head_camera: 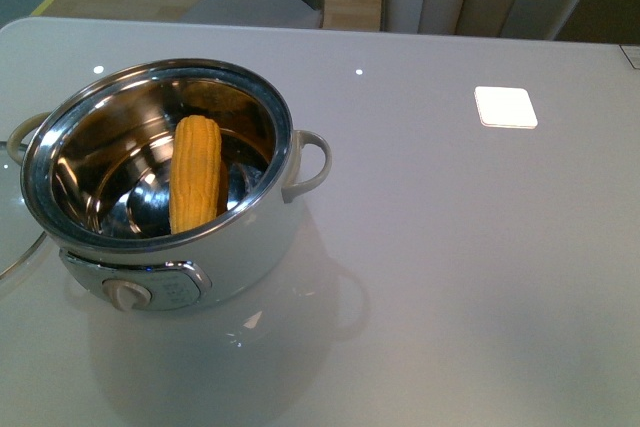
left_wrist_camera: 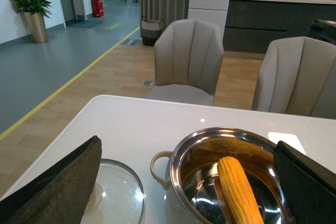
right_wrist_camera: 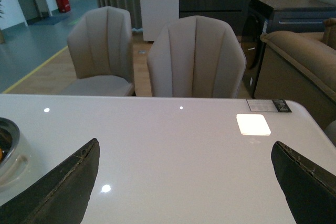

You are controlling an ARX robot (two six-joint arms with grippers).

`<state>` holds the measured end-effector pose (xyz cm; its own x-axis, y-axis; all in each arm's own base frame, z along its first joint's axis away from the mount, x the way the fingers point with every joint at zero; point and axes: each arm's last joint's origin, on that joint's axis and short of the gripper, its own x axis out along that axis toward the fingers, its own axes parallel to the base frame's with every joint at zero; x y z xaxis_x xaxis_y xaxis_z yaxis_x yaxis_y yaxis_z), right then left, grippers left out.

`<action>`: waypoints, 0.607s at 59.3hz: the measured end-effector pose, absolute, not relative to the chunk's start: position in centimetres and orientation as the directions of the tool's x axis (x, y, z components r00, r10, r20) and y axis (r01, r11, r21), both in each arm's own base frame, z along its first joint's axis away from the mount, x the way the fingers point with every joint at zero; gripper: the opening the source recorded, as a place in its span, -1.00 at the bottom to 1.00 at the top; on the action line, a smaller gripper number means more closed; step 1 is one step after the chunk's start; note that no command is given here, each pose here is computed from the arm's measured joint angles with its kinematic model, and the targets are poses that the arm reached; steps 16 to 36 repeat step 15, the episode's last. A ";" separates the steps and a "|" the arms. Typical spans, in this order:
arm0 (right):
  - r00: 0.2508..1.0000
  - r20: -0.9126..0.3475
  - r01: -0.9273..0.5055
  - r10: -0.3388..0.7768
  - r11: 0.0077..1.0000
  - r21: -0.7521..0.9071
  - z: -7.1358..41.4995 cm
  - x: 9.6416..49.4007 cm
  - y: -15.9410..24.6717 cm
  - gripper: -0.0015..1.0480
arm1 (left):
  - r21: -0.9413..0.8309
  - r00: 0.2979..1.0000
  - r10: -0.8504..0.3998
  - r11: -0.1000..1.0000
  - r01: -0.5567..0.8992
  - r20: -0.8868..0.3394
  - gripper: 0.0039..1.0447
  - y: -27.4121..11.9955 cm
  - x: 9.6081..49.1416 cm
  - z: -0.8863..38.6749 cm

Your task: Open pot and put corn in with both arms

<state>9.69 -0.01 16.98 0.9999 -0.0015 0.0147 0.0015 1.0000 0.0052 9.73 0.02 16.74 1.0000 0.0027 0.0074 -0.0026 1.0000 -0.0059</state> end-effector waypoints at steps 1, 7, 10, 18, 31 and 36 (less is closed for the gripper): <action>1.000 0.014 0.001 -0.002 1.000 0.005 17.0 9.7 0.0 0.83 | -0.006 1.000 0.003 1.000 -0.003 0.007 0.87 0.0 9.7 16.7; 1.000 0.015 0.001 -0.002 1.000 0.005 17.0 9.7 0.0 0.83 | -0.006 1.000 0.003 1.000 -0.003 0.007 0.87 0.0 9.7 16.7; 1.000 0.015 0.001 -0.002 1.000 0.005 17.0 9.7 0.0 0.83 | -0.006 1.000 0.003 1.000 -0.003 0.007 0.87 0.0 9.7 16.7; 1.000 0.015 0.001 -0.002 1.000 0.005 17.0 9.7 0.0 0.83 | -0.006 1.000 0.003 1.000 -0.003 0.007 0.87 0.0 9.7 16.7; 1.000 0.015 0.001 -0.002 1.000 0.005 17.0 9.7 0.0 0.83 | -0.006 1.000 0.003 1.000 -0.003 0.007 0.87 0.0 9.7 16.7; 1.000 0.015 0.001 -0.002 1.000 0.005 17.0 9.7 0.0 0.83 | -0.006 1.000 0.003 1.000 -0.003 0.007 0.87 0.0 9.7 16.7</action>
